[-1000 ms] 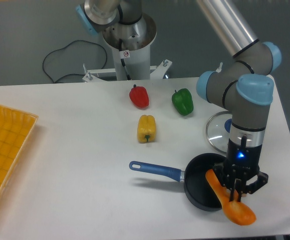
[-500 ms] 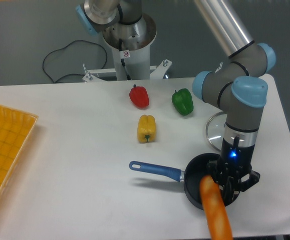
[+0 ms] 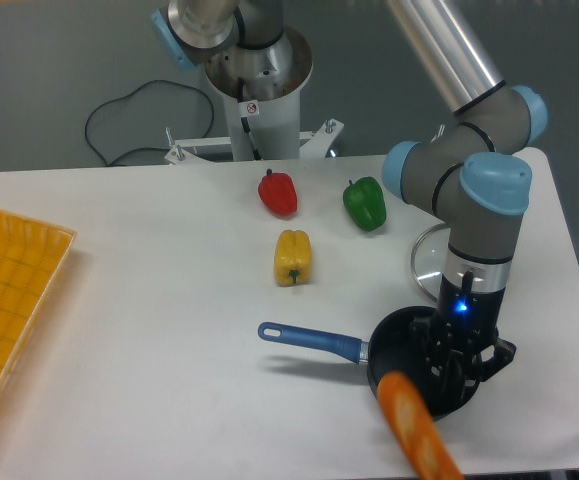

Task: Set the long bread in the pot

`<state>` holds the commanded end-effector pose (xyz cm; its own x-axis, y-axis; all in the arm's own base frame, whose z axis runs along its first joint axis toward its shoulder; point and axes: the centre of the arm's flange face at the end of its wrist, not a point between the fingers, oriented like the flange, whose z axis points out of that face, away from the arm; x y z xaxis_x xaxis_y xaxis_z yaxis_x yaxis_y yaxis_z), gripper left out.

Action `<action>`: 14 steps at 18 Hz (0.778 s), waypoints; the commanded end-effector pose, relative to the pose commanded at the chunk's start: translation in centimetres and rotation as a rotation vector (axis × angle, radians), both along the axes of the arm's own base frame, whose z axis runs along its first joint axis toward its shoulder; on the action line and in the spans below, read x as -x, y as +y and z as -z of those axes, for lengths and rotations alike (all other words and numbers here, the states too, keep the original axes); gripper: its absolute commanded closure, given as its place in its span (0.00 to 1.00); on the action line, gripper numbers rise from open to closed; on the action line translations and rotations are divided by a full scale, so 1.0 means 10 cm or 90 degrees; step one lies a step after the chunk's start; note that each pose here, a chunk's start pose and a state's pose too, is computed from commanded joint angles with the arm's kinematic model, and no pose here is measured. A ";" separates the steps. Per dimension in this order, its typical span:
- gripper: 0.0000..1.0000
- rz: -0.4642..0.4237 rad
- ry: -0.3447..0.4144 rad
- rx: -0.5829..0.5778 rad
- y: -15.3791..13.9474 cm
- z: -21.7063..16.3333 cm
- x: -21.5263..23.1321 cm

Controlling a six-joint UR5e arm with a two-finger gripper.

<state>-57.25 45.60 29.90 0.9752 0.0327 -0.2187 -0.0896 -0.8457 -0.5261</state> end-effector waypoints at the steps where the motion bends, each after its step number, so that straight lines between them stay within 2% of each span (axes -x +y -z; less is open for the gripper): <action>1: 0.68 0.003 -0.003 0.005 0.00 0.04 -0.03; 3: 0.65 0.007 -0.004 0.009 -0.02 0.07 -0.06; 7: 0.41 0.013 -0.005 0.018 -0.21 0.02 -0.21; 11: 0.29 0.022 0.005 0.026 -0.51 -0.06 -0.29; 14: 0.17 0.020 -0.002 0.029 -0.55 -0.03 -0.34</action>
<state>-53.80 40.13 30.21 0.9762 -0.0079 -0.2166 -0.1152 -0.8655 -0.4875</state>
